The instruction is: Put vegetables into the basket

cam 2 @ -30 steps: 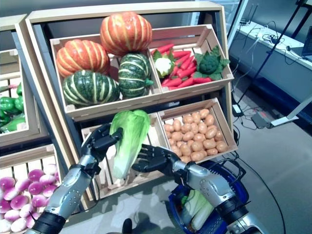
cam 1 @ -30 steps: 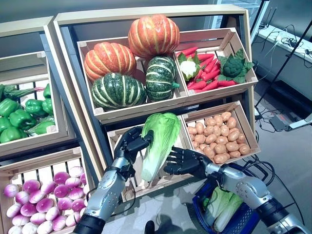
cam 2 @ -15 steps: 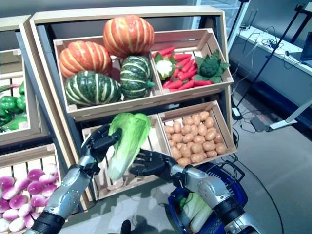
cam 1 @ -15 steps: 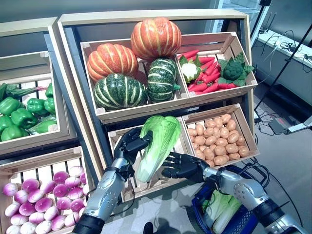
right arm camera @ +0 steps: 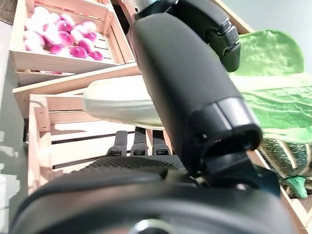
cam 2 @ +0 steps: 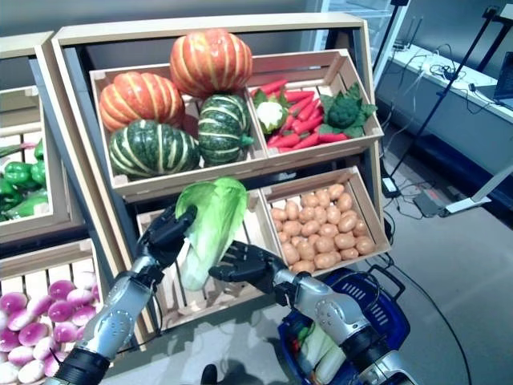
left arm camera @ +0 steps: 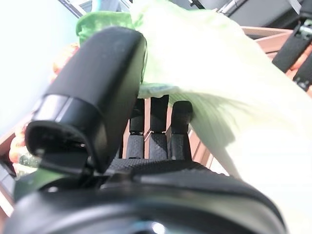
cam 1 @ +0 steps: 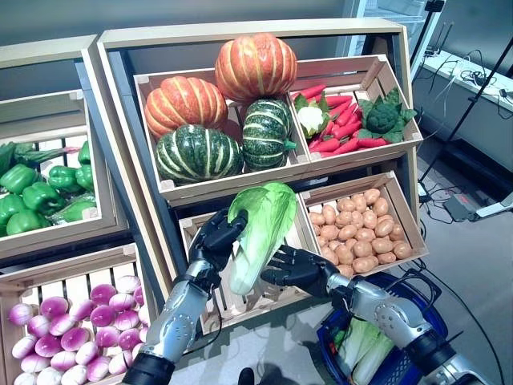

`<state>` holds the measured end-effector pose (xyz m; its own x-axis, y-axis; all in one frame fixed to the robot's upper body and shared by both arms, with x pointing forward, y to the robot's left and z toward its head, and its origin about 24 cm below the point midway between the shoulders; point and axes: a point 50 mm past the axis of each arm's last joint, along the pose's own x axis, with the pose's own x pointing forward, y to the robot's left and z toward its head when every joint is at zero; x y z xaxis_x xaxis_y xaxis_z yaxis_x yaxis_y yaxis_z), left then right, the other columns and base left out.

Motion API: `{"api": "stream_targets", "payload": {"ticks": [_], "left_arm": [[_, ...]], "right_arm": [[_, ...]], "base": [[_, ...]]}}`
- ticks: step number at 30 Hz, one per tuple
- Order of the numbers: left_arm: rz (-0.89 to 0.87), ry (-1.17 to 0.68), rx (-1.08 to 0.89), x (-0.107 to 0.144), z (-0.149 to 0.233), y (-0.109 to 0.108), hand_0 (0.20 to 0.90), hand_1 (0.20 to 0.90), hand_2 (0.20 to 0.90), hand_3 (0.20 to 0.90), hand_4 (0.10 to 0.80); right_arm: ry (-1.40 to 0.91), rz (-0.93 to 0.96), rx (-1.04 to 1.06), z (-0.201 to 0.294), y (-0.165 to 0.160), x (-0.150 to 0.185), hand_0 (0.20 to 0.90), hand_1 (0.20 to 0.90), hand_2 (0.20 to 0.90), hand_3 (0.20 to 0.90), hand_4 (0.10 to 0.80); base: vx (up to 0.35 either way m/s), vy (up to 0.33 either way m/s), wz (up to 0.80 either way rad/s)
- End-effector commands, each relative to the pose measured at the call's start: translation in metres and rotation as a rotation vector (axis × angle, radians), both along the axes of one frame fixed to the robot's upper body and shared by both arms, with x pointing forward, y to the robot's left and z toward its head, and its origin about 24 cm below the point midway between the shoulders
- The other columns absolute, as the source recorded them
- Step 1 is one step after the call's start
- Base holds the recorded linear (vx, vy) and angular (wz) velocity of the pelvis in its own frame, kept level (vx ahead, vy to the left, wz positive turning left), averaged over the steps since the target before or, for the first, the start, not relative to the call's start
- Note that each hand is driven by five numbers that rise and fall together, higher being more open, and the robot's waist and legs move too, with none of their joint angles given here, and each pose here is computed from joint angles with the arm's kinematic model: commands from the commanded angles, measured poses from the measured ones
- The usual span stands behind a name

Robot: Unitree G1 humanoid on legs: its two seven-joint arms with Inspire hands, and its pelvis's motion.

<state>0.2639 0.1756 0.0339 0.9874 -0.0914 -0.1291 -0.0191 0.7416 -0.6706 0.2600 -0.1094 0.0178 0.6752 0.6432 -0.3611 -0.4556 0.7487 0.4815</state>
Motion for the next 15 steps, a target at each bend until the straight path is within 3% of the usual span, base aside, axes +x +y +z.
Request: {"api": "stream_targets", "payload": {"ticks": [1, 15], "left_arm": [[-0.137, -0.292, -0.234, 0.024, 0.053, -0.035, 0.3, 0.3, 0.3, 0.3, 0.4], [-0.164, -0.23, -0.454, 0.023, 0.046, -0.05, 0.3, 0.3, 0.3, 0.3, 0.4]], "right_arm": [[-0.104, 0.075, 0.304, 0.04, 0.057, 0.007, 0.9, 0.9, 0.9, 0.9, 0.8], [-0.065, 0.051, 0.308, 0.035, 0.063, 0.009, 0.9, 0.9, 0.9, 0.9, 0.8]], "base": [[0.0, 0.0, 0.0], [0.0, 0.0, 0.0]]}}
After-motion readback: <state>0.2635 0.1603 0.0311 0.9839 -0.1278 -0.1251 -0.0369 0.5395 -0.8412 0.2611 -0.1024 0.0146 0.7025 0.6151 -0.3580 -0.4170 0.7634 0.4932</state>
